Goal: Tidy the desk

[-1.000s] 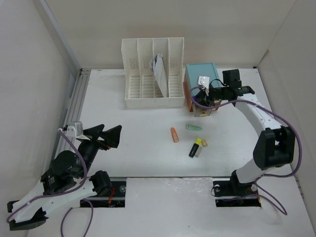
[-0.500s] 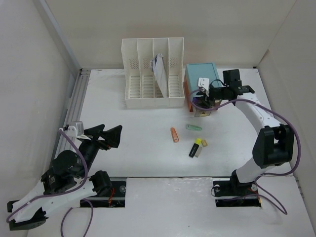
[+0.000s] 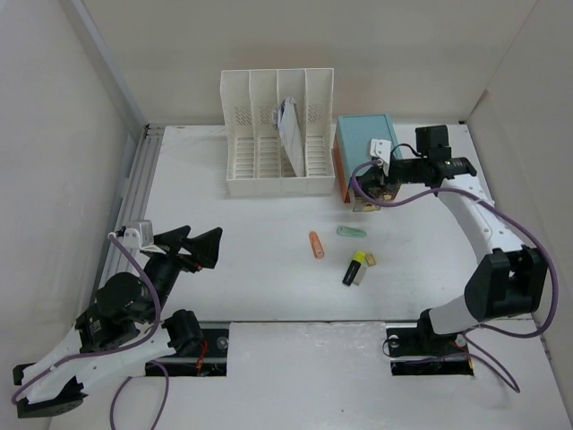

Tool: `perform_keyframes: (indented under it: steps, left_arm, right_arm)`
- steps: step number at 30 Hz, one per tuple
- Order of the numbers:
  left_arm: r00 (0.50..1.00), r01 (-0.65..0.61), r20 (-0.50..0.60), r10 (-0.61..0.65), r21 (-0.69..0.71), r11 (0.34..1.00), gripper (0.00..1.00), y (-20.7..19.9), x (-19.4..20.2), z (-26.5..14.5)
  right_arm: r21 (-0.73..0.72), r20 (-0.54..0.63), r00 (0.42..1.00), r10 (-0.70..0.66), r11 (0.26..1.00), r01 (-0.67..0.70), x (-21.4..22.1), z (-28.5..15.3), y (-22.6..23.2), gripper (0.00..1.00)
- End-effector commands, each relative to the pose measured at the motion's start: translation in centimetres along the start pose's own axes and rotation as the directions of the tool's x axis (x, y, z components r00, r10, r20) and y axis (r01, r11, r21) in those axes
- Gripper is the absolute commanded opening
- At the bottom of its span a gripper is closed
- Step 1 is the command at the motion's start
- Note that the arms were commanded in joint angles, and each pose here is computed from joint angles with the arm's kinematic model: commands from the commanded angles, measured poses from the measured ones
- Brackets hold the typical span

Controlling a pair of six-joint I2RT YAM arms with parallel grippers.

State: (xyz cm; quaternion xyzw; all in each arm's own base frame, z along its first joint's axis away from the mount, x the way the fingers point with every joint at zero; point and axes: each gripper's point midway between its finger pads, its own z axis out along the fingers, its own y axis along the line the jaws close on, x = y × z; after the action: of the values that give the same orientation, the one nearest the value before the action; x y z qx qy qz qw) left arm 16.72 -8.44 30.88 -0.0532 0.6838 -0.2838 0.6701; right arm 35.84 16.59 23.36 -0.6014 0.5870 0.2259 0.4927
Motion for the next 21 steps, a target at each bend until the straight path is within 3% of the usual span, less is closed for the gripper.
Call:
perform_keyframes:
  steps: [1, 2, 3, 6, 21]
  left_arm:
    - [1.0, 0.007, 0.017, -0.007, 0.004, 1.0, 0.98, -0.4, -0.4, 0.3]
    - [1.0, 0.007, 0.017, -0.007, 0.004, 1.0, 0.98, -0.4, -0.4, 0.3]
    - [1.0, 0.007, 0.017, -0.007, 0.004, 1.0, 0.98, -0.4, -0.4, 0.3]
    - [1.0, 0.007, 0.017, -0.007, 0.004, 1.0, 0.98, -0.4, -0.4, 0.3]
    - [1.0, 0.0, 0.01, 0.0, 0.002, 1.0, 0.98, -0.3, -0.2, 0.3]
  right_arm:
    - [-0.093, 0.029, 0.999, 0.023, 0.995, -0.02, -0.7, 0.5, 2.3, 0.0]
    - [-0.073, 0.038, 0.999, -0.005, 0.997, 0.007, -0.8, 1.0, 1.7, 0.0]
    - [-0.049, 0.023, 0.996, 0.082, 0.996, -0.081, 0.1, 1.4, 1.6, 0.0]
    - [0.056, -0.001, 0.998, 0.068, 0.996, -0.068, -0.2, 2.7, -0.5, 0.0]
    - [0.139, -0.061, 0.98, 0.192, 0.973, -0.182, 1.8, 5.6, -5.5, 0.0]
